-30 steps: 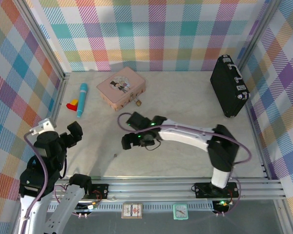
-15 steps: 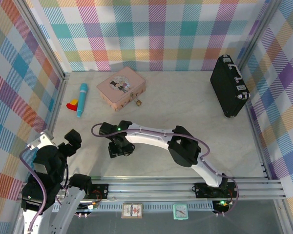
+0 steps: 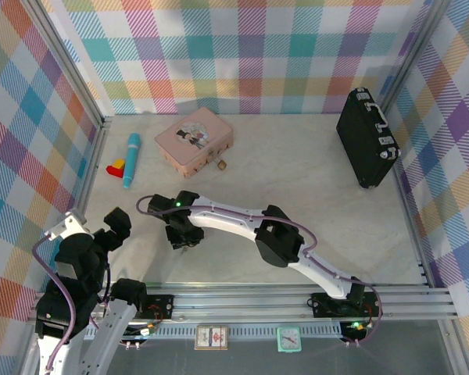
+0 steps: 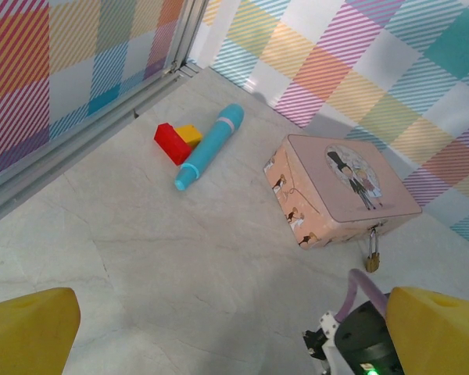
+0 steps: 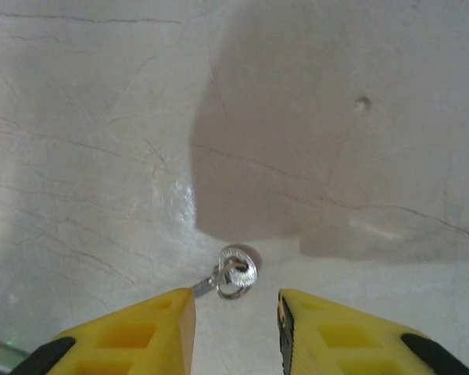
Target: Unlock the padlock with the key
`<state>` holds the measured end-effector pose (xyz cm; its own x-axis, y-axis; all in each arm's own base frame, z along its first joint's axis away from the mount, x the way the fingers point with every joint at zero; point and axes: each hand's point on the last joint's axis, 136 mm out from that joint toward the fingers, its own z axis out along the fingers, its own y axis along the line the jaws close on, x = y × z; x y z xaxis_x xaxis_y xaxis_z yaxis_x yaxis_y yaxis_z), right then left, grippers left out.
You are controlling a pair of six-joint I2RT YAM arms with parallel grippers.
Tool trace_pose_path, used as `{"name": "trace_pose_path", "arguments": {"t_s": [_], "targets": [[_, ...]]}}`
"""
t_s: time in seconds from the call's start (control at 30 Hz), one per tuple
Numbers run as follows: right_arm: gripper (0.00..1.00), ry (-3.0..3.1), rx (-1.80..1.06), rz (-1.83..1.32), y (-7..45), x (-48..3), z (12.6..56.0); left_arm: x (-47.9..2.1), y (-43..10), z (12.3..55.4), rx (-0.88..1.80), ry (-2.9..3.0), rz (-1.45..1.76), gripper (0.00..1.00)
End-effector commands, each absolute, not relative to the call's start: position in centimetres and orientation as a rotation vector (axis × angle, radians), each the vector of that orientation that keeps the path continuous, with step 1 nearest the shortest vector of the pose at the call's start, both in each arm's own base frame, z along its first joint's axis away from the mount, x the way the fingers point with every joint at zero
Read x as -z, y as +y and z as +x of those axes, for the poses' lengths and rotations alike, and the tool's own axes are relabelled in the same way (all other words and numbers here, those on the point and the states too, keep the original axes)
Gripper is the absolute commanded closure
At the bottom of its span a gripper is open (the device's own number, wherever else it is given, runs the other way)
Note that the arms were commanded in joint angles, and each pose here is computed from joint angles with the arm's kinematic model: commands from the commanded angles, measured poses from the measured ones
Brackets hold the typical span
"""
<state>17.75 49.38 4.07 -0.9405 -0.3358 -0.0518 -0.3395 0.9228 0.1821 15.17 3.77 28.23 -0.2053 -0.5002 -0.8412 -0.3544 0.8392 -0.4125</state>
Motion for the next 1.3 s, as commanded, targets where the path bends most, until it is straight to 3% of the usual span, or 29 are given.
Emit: {"name": "trace_pose_path", "arguments": {"t_s": [0.0, 0.33, 0.77, 1.27], "targets": [[0.68, 3.089, -0.227, -0.56, 48.8, -3.6, 17.1, -28.9, 3.6, 15.3, 0.189, 1.777, -0.645, 0.0], [0.75, 3.105, -0.22, -0.573, 49.1, -2.6, 16.9, -28.9, 3.5, 15.3, 0.195, 1.774, -0.638, 0.0], [0.71, 3.116, -0.197, -0.584, 49.1, -2.1, 16.7, -28.9, 3.4, 15.3, 0.197, 1.772, -0.637, 0.0], [0.82, 3.119, -0.161, -0.578, 48.6, -2.0, 16.6, -28.9, 3.5, 15.3, 0.194, 1.773, -0.637, 0.0]]}}
